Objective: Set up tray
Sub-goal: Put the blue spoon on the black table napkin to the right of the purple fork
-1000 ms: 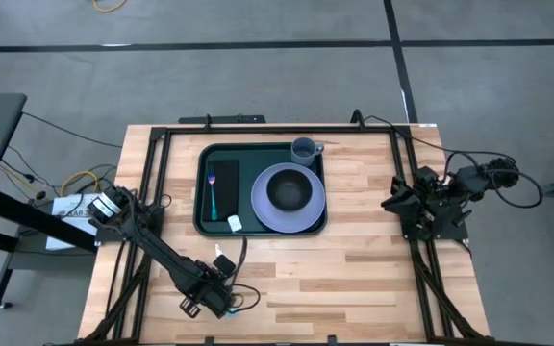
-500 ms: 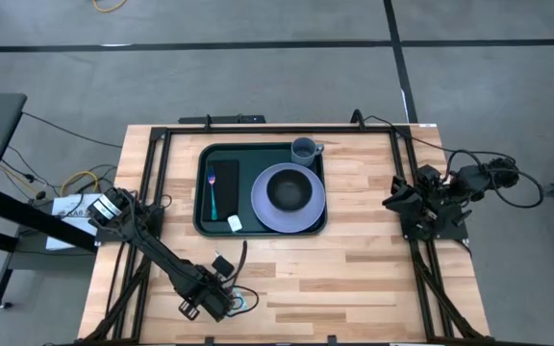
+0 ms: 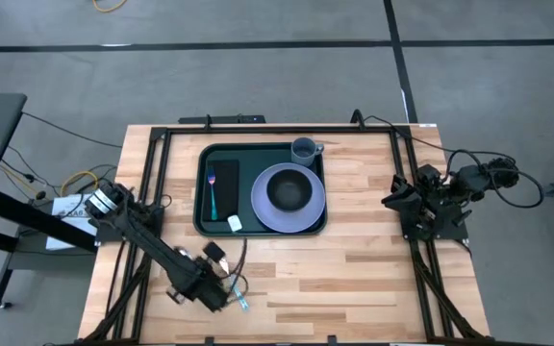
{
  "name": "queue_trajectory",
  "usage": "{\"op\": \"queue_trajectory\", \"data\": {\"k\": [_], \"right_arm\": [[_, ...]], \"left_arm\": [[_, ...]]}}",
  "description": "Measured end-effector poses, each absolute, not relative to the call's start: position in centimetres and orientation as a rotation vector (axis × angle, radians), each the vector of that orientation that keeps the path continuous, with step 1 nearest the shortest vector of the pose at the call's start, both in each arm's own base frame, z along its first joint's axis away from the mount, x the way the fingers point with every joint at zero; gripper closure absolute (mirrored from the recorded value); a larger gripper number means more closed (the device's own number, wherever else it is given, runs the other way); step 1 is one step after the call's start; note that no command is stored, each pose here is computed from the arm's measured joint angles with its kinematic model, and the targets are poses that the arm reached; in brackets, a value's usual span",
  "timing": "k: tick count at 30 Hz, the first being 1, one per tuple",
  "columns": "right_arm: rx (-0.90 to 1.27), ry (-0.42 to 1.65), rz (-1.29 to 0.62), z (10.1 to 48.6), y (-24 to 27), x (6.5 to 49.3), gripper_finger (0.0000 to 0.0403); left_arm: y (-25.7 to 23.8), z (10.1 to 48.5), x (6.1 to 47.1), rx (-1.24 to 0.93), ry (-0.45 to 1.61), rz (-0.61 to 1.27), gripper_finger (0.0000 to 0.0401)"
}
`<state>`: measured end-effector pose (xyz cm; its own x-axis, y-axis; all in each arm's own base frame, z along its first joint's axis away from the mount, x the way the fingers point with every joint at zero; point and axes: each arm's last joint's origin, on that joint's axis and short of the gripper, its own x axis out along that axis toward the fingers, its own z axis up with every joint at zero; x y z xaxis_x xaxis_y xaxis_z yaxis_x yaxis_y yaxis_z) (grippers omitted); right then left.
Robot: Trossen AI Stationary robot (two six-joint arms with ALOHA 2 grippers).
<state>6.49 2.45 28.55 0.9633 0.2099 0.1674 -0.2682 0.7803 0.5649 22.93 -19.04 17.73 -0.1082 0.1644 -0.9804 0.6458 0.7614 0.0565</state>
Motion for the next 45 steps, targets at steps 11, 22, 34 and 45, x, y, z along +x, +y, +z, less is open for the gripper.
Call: {"op": "queue_trajectory", "data": {"k": [11, 22, 34, 45], "right_arm": [[0.623, -0.099, 0.230, 28.5, 2.4, 6.5, 0.0347], [0.624, -0.096, 0.200, 28.4, 2.3, 6.5, 0.0347], [0.877, -0.030, -0.035, 27.5, 2.8, 9.0, 0.0347], [1.098, 0.145, -0.091, 25.9, 2.5, 19.0, 0.0347]], "left_arm": [[-10.8, 25.3, 21.1, 0.715, 1.677, -0.162, 0.0373], [-3.0, 27.7, 21.9, 0.936, 1.668, -0.269, 0.0373], [1.5, 27.3, 24.4, 1.144, 1.614, -0.293, 0.0373], [2.0, 27.3, 24.4, 1.143, 1.618, -0.292, 0.0373]]}}
